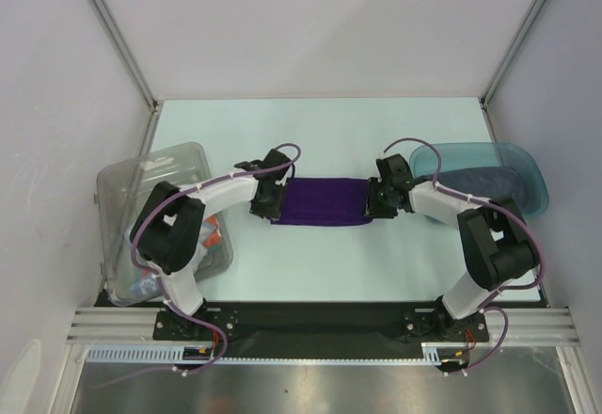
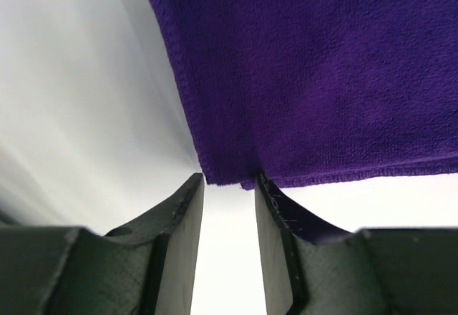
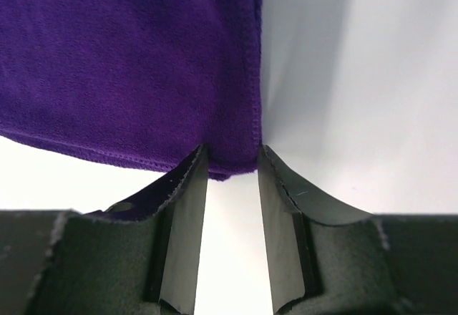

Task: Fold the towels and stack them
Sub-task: Fold the towel

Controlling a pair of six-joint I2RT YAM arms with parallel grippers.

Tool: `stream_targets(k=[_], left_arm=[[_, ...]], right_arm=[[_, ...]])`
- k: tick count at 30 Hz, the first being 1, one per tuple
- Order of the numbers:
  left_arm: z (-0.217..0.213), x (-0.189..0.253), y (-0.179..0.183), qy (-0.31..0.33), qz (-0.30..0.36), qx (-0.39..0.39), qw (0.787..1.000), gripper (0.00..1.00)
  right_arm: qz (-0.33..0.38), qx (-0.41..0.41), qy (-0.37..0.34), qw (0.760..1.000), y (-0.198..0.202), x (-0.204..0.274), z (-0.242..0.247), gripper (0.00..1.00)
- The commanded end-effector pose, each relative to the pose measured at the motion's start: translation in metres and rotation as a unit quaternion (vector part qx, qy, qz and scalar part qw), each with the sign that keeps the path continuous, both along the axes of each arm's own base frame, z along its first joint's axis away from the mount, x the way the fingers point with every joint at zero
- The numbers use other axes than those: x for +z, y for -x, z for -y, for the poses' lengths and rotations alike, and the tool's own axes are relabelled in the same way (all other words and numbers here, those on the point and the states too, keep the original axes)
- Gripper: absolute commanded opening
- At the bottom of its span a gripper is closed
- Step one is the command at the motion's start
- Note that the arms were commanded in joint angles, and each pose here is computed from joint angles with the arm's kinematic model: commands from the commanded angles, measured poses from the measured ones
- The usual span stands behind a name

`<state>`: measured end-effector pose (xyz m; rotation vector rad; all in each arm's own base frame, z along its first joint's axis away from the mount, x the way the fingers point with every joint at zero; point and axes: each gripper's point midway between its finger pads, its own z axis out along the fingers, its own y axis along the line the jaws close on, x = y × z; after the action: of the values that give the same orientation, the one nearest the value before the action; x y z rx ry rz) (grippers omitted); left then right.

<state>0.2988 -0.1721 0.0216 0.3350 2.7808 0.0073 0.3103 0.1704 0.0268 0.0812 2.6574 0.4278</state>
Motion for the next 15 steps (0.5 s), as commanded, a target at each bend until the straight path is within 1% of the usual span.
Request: stream_targets(k=[1, 5, 9, 13, 15], left_arm=[[0.001, 0.031, -0.009, 0.015, 0.033, 0.027, 0.999, 0.43], [0.004, 0.038, -0.013, 0.029, 0.039, 0.040, 0.998, 0.45], [0.004, 0.029, -0.008, 0.045, 0.029, 0.055, 0.997, 0.45], [0.008, 0.029, -0.007, 0.097, 0.029, 0.082, 0.992, 0.45], [0.009, 0.027, -0.008, 0.107, 0.031, 0.088, 0.990, 0.45]], right_arm=[[-0.004, -0.030, 0.007, 1.000, 0.005, 0.011, 0.006, 0.40], [-0.013, -0.049, -0.002, 0.999, 0.007, 0.009, 0.006, 0.40], [-0.016, -0.062, -0.026, 0.998, 0.011, 0.008, 0.000, 0.43], [-0.009, -0.071, -0.027, 0.997, 0.009, 0.006, 0.003, 0.43], [-0.007, -0.073, -0.023, 0.997, 0.008, 0.003, 0.004, 0.41]])
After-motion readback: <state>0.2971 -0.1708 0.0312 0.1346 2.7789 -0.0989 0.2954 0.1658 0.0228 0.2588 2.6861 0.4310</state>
